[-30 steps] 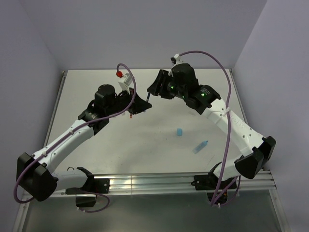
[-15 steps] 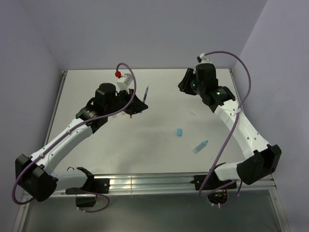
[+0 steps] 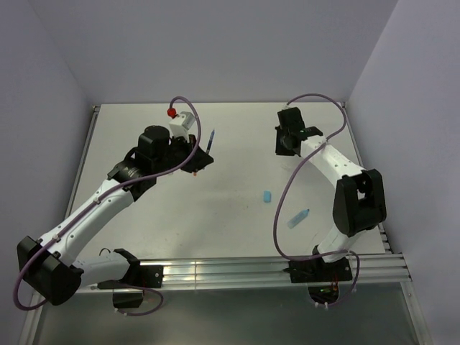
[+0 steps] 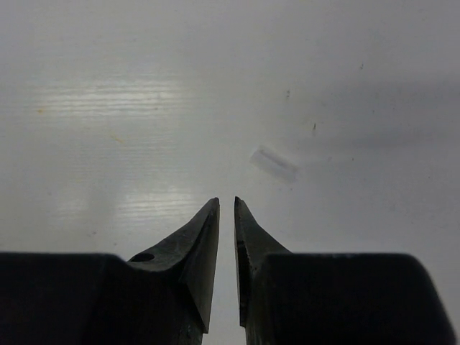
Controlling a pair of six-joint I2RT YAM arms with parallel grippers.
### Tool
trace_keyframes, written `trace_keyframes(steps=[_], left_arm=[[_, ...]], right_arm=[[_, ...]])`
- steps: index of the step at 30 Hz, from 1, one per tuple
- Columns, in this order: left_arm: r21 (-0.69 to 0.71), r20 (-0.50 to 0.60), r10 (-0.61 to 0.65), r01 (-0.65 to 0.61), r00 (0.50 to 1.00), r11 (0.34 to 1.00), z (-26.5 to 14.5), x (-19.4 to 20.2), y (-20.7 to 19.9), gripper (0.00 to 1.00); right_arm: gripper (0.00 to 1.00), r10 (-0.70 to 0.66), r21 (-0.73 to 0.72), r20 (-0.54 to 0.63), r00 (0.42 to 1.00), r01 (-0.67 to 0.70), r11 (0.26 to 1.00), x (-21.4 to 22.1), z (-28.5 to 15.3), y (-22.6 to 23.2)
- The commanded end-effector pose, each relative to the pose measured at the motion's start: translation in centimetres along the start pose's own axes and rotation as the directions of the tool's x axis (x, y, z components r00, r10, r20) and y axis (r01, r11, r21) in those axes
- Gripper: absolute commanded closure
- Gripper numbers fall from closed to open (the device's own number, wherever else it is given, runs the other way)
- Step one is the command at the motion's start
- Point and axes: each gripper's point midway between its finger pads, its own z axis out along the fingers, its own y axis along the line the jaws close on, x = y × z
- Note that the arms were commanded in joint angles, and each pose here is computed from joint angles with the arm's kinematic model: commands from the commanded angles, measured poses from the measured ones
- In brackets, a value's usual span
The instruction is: Insert the pens into the pen caps
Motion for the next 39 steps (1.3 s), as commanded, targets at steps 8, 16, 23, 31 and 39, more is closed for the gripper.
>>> trace_keyframes(steps=[8,16,23,31,39], left_arm=[[-0.008,0.014,0.034,-0.034,0.999,0.999,-0.1,-0.2,0.3,1.0],[-0.014,0.005,0.029,-0.029,1.0,0.999,0.1,-0.1,0.8,1.0],[-0.018,-0.008,0.02,-0.02,1.0,1.0,0.5,0.2,1.2,1.0],[-0.026,-0.01,0.017,-0.017,1.0,1.0,0.6,0.3,1.6,1.0],[-0.025,-0.018,0.013,-0.013,1.0,1.0,0.7,0.5,1.7,1.0]], right_arm=[[0.75,-0.062,0.101,-0.069,0.996,0.069,0.993,1.0,4.1,-3.2],[0.58,-0.092,0.095,-0.105,0.99,0.102,0.99,1.6,5.7,-3.4],[0.6,-0.093,0.11,-0.147,0.985,0.11,0.988,2.0,6.9,-4.0],[0.64,-0.096,0.105,-0.173,0.98,0.115,0.988,2.5,7.4,-4.1],[0.62,-0.096,0.061,-0.169,0.981,0.108,0.992,2.7,7.3,-3.5]])
